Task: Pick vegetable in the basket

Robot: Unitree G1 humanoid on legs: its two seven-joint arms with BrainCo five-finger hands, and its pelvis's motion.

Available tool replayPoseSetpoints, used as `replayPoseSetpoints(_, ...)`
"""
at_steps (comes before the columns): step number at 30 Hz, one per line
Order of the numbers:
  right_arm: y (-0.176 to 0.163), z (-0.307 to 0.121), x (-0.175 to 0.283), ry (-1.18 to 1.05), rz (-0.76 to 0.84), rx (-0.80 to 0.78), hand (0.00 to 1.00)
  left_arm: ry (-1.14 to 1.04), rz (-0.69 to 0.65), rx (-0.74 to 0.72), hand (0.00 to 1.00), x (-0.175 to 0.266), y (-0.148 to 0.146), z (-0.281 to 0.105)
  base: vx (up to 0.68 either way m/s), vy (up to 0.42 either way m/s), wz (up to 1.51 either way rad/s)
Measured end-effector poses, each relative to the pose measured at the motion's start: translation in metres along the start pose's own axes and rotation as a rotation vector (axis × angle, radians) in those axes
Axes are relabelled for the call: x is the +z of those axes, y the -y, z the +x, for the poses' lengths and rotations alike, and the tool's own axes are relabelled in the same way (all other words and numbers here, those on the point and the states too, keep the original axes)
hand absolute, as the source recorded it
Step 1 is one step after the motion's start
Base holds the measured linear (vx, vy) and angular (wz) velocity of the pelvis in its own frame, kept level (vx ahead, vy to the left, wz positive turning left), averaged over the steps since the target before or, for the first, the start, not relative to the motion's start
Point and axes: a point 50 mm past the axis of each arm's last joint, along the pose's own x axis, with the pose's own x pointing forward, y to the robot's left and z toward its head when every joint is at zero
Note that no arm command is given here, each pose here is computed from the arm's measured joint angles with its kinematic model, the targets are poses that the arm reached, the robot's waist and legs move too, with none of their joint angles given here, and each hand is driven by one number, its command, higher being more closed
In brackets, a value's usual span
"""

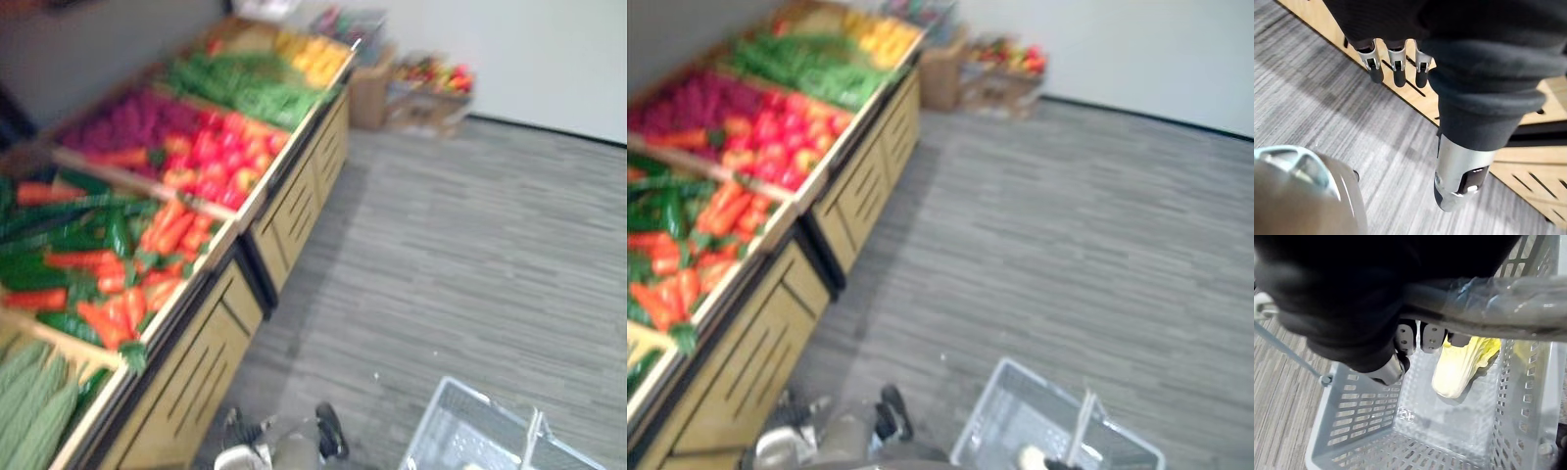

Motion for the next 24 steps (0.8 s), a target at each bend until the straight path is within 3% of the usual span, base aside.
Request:
replayPoseSetpoints(3,-0.015,0.002,0.009,0.008,0.017,0.046,1.00,-0.066,0.029,0.030,0.00,-0.017,-0.014,-0.002,0.52,0.099,0.45)
replayPoseSetpoints(7,-0.010,0.005,0.009,-0.008,0.007,0.038,1.00,-0.135,0.086,0.046,0.00,-0.037,-0.030,-0.008,0.43,0.058,0.84)
replayPoseSetpoints(13,0.035,0.010,0.014,0.014,0.065,-0.100,1.00,-0.190,0.105,0.032,0.00,-0.049,-0.024,-0.013,0.35,-0.056,1.61)
replayPoseSetpoints(19,0.028,0.009,0.014,0.004,0.160,-0.113,1.00,-0.148,0.027,0.052,0.00,-0.038,-0.017,-0.011,0.37,-0.257,1.25)
replayPoseSetpoints(24,0.017,0.007,0.010,-0.022,0.225,-0.093,1.00,-0.171,-0.047,0.089,0.00,-0.040,-0.021,-0.011,0.28,-0.520,1.23)
